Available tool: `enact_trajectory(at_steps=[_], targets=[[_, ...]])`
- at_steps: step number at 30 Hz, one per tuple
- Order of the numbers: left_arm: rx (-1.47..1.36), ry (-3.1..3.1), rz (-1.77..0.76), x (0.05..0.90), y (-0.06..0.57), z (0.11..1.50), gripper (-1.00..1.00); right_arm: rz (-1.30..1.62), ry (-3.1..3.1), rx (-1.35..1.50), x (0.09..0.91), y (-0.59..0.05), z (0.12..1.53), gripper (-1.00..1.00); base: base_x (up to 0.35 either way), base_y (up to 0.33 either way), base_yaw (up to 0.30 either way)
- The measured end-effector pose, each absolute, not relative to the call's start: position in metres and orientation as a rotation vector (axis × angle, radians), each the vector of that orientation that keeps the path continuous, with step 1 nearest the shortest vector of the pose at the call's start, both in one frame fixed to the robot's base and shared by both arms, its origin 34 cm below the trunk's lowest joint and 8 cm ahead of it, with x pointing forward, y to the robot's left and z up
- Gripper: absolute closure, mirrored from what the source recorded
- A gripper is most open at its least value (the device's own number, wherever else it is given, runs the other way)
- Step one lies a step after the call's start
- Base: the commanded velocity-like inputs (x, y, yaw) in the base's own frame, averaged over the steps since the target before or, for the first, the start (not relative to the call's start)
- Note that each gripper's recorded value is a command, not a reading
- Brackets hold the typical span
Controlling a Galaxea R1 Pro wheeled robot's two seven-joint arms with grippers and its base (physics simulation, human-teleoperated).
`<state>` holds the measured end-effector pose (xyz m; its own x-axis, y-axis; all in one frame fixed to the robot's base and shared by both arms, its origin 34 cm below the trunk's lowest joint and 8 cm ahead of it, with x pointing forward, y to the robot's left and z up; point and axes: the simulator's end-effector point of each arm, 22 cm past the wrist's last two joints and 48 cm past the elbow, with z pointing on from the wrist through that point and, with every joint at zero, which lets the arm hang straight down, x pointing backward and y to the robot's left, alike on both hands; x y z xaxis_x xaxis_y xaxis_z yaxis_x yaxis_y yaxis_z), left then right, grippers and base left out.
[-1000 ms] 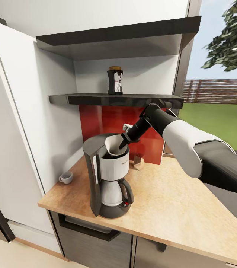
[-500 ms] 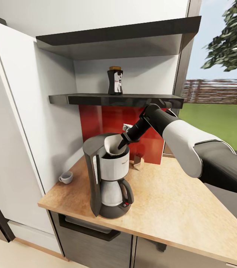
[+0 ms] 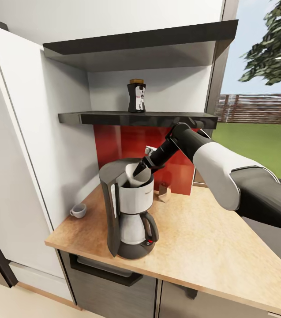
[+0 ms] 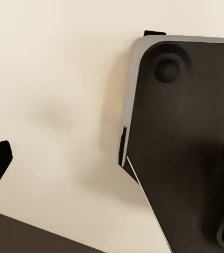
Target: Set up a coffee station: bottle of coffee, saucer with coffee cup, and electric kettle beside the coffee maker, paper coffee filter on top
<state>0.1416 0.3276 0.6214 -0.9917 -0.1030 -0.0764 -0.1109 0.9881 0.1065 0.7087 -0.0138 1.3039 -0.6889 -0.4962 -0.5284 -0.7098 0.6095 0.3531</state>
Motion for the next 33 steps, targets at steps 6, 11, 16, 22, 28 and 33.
enact_trajectory(at_steps=[6,11,16,22,28,33], targets=[[-0.165,3.062,0.171,0.1416,0.3279,0.6215,-1.0,0.778,2.459,-0.966,0.7087,-0.0138,1.3039,-1.0,0.0,0.0,0.0],[-0.165,3.062,0.171,0.1416,0.3279,0.6215,-1.0,0.778,2.459,-0.966,0.7087,-0.0138,1.3039,-1.0,0.0,0.0,0.0],[-0.165,3.062,0.171,0.1416,0.328,0.6215,-1.0,0.778,2.459,-0.966,0.7087,-0.0138,1.3039,-1.0,0.0,0.0,0.0],[-0.165,3.062,0.171,0.1416,0.328,0.6214,-1.0,0.776,2.458,-0.966,0.7091,-0.014,1.3039,-1.0,0.0,0.0,0.0],[-0.165,3.062,0.171,0.1416,0.328,0.6214,-1.0,0.766,2.458,-0.969,0.7102,-0.0147,1.3039,-1.0,0.0,0.0,0.0],[-0.165,3.063,0.169,0.1415,0.3271,0.6213,-1.0,0.733,2.459,-0.976,0.7124,-0.0175,1.3035,-1.0,0.0,0.0,0.0]])
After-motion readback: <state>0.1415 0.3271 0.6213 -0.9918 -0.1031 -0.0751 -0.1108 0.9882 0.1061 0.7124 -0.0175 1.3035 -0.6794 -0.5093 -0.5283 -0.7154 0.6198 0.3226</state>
